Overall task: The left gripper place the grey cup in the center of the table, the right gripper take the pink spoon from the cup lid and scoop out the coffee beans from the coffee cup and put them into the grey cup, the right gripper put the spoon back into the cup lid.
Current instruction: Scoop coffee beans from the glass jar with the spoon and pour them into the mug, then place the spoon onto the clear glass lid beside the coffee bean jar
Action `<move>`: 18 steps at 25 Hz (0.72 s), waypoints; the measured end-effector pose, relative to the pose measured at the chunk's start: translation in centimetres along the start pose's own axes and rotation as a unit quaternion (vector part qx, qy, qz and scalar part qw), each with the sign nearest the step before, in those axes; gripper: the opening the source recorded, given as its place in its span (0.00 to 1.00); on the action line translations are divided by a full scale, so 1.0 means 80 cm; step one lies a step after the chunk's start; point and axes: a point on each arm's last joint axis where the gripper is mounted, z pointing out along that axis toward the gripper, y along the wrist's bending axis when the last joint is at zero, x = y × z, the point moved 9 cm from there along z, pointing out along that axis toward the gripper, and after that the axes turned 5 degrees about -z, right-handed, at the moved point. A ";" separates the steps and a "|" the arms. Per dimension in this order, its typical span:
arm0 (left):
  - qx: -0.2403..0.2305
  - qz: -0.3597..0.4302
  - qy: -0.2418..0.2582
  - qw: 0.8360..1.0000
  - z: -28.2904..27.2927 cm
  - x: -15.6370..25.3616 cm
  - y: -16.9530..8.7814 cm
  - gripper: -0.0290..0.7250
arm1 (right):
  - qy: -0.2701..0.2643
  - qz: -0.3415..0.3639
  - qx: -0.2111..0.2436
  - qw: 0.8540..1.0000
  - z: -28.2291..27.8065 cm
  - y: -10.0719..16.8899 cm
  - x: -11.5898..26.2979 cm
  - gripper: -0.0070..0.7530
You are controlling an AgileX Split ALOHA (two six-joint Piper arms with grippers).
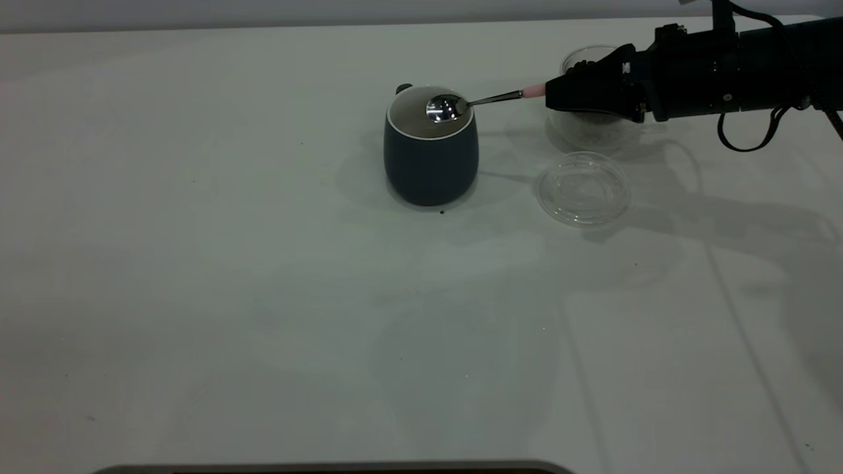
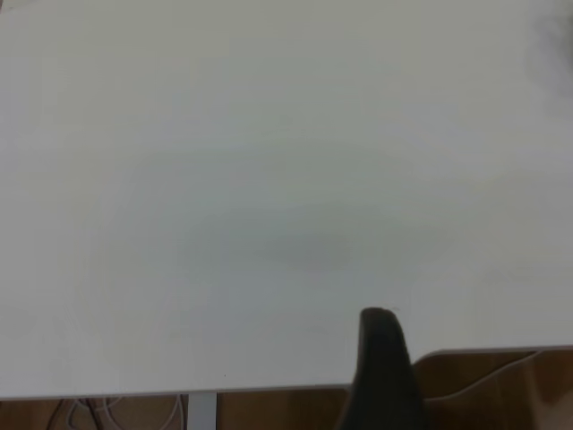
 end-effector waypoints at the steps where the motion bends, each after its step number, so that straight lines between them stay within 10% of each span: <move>1: 0.000 0.000 0.000 1.000 0.000 0.000 0.000 0.82 | -0.002 0.005 -0.002 1.000 0.000 0.001 -0.001 0.15; 10: 0.000 0.000 0.000 1.000 0.000 0.000 0.000 0.82 | -0.062 0.113 0.002 0.992 -0.076 0.029 -0.054 0.15; 18: 0.000 0.000 0.000 1.000 0.000 0.000 0.000 0.82 | -0.073 0.298 0.077 0.949 -0.162 0.026 0.026 0.15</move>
